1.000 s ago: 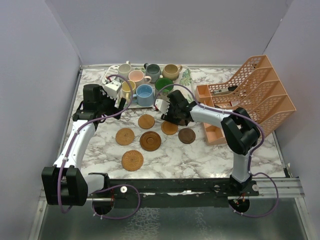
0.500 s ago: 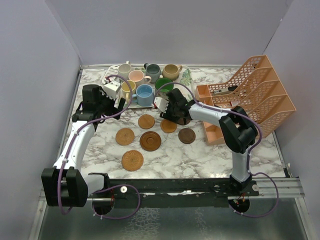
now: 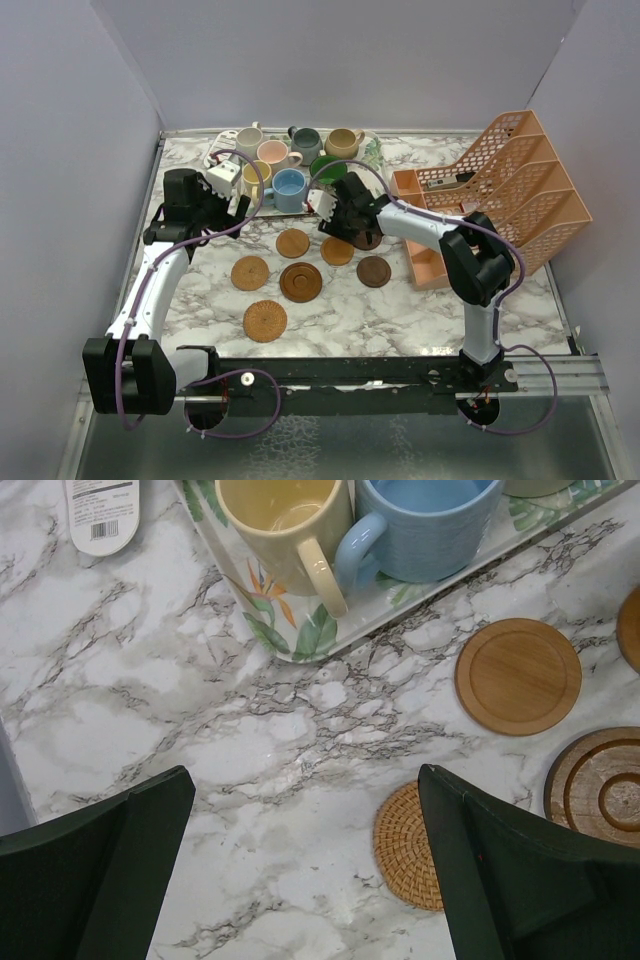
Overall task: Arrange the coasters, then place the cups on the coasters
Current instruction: Move the coaster to the center of the board.
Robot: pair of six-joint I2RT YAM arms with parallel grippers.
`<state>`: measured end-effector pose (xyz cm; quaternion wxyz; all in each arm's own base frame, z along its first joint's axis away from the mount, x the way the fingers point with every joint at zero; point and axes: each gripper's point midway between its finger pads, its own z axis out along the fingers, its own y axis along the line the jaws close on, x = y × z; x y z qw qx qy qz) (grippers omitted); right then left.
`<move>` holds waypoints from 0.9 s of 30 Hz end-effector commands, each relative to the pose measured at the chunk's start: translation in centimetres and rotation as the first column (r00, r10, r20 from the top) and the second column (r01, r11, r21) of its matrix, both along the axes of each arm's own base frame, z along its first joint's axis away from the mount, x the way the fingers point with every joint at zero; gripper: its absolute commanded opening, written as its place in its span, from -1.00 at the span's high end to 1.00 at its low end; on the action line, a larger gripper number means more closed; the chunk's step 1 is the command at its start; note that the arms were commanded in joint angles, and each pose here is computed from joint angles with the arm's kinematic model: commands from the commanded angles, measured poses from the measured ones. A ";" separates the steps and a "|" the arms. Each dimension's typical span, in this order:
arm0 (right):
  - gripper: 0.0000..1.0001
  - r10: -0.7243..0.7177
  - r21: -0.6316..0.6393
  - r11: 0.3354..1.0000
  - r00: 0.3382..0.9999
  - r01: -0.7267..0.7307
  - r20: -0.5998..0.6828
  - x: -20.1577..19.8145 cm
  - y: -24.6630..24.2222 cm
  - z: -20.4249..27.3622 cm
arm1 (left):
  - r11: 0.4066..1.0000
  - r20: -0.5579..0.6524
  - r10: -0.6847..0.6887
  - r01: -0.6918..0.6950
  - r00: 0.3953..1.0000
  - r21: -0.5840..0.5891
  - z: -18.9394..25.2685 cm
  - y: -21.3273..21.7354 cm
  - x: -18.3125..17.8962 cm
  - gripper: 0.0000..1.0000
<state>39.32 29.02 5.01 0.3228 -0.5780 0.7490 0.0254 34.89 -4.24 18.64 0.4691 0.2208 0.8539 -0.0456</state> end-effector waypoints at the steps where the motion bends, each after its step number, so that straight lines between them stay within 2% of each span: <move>1: -0.03 -0.006 0.070 0.998 1.000 0.005 0.016 0.4 0.7 3.8 | 0.999 0.032 -0.030 0.031 0.999 -0.025 0.8 -0.6 0.0 -0.98; 10: -0.04 -0.007 0.043 0.999 1.000 0.008 -0.021 -2.7 -3.2 4.2 | 0.999 0.031 -0.041 0.042 0.999 -0.028 0.7 -0.7 -0.1 -0.98; 19: -0.04 -0.024 -0.048 0.999 0.993 0.018 -0.120 -8.2 -8.4 0.6 | 0.998 0.029 -0.048 0.049 0.998 -0.028 0.5 -0.8 -0.1 -0.98; 27: -0.03 -0.008 -0.044 0.999 0.980 -0.001 -0.200 -10.5 -8.9 -1.7 | 0.997 0.028 -0.060 0.061 0.998 -0.035 0.5 -1.1 -0.1 -0.98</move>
